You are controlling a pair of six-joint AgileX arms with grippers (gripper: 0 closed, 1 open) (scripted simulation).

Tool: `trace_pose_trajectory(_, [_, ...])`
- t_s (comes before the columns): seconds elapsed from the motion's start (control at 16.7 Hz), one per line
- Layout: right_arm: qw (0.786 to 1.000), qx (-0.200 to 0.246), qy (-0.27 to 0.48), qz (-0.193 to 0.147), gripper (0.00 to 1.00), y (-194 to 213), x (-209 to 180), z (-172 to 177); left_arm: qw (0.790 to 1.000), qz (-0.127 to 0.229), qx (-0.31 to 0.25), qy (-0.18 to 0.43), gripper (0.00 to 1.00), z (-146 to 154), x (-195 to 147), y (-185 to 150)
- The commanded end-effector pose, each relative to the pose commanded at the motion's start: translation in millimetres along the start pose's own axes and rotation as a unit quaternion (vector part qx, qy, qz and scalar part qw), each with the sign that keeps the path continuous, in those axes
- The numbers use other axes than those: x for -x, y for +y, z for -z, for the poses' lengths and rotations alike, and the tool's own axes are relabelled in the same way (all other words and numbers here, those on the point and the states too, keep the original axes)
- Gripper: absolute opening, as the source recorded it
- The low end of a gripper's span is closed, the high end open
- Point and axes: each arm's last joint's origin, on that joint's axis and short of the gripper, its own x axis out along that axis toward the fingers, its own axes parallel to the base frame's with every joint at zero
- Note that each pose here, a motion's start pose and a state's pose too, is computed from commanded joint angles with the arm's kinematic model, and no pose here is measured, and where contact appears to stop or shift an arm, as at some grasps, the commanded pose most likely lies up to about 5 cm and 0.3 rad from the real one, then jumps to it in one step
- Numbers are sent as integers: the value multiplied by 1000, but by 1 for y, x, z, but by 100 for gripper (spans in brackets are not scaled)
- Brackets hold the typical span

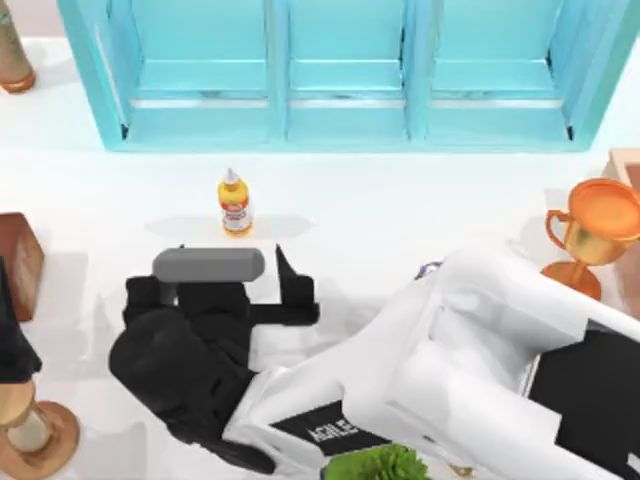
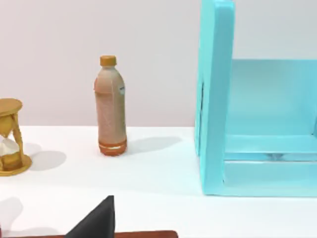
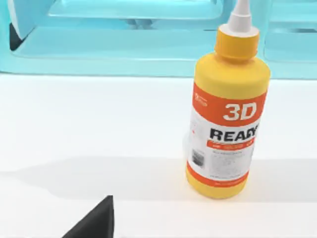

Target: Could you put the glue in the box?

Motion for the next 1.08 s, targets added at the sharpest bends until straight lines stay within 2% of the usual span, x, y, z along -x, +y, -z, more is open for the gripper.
trace_pose_trajectory(0.36, [1000,0,1,1,100,-1,-5,-4,1000,0,0,0,100,0,0,0])
trace_pose_trajectory(0.6, [1000,-1,-1,0,100,1,-42,-16,1000,0,0,0,100,0,0,0])
trace_pose_trajectory(0.84, [1000,1,0,0,100,-1,-85,-8,1000,0,0,0,100,0,0,0])
trace_pose_trajectory(1.08, [1000,0,0,0,100,0,-100,0,1000,0,0,0,100,0,0,0])
